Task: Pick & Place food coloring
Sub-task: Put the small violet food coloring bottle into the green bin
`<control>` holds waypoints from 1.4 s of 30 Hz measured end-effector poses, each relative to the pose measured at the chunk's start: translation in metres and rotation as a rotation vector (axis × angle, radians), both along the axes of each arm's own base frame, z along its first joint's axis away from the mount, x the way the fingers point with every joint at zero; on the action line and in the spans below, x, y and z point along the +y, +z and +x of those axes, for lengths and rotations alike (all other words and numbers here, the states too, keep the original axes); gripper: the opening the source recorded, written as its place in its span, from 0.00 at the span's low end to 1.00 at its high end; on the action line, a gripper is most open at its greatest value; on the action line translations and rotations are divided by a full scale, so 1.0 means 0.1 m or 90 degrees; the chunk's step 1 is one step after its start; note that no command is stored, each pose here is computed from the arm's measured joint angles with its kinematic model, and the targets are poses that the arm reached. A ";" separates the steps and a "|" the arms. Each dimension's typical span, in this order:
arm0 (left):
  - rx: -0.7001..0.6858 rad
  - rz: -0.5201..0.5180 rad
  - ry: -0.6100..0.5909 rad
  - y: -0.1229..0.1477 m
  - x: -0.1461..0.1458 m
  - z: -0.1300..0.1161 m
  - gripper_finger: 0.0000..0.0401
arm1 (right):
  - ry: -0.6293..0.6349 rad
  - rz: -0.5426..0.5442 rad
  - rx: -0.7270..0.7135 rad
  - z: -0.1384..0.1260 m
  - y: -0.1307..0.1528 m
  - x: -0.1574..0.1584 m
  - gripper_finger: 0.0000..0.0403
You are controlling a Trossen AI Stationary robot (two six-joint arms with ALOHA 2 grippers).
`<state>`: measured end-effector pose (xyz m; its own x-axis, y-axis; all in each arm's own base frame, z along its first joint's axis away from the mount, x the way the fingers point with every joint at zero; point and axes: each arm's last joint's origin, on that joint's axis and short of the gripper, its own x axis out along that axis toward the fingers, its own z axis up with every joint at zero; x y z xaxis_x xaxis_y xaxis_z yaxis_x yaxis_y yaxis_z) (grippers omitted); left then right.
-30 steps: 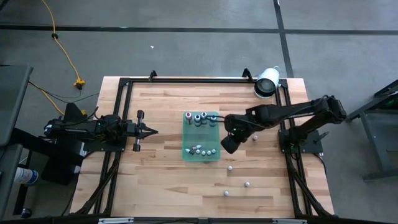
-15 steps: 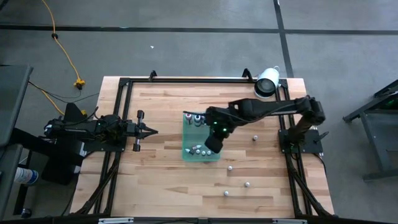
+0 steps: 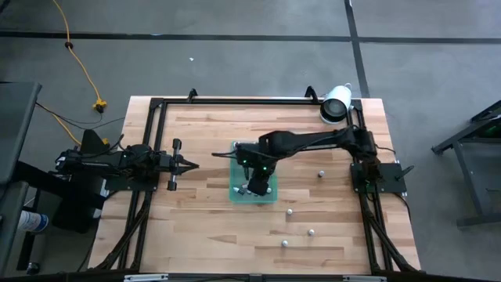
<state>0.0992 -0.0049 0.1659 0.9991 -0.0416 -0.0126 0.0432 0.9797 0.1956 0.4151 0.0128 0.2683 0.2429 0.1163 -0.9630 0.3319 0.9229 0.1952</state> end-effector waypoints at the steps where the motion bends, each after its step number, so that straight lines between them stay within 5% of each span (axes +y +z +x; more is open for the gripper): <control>1: 0.000 0.000 0.000 0.00 0.00 0.00 0.00 | -0.006 -0.004 0.014 0.01 -0.06 -0.02 0.12; 12: 0.000 0.000 0.000 0.00 0.00 0.00 0.00 | -0.107 0.004 0.121 0.01 -0.65 -0.11 0.12; 23: 0.000 0.000 0.000 0.00 0.00 0.00 0.00 | -0.138 0.005 0.131 -0.04 -0.91 -0.10 0.12; 34: 0.000 0.000 0.000 0.00 0.00 0.00 0.00 | -0.014 -0.009 0.119 -0.05 -0.93 0.05 0.12; 42: 0.000 0.000 0.000 0.00 0.00 0.00 0.00 | -0.001 -0.007 0.119 -0.05 -0.93 0.07 0.12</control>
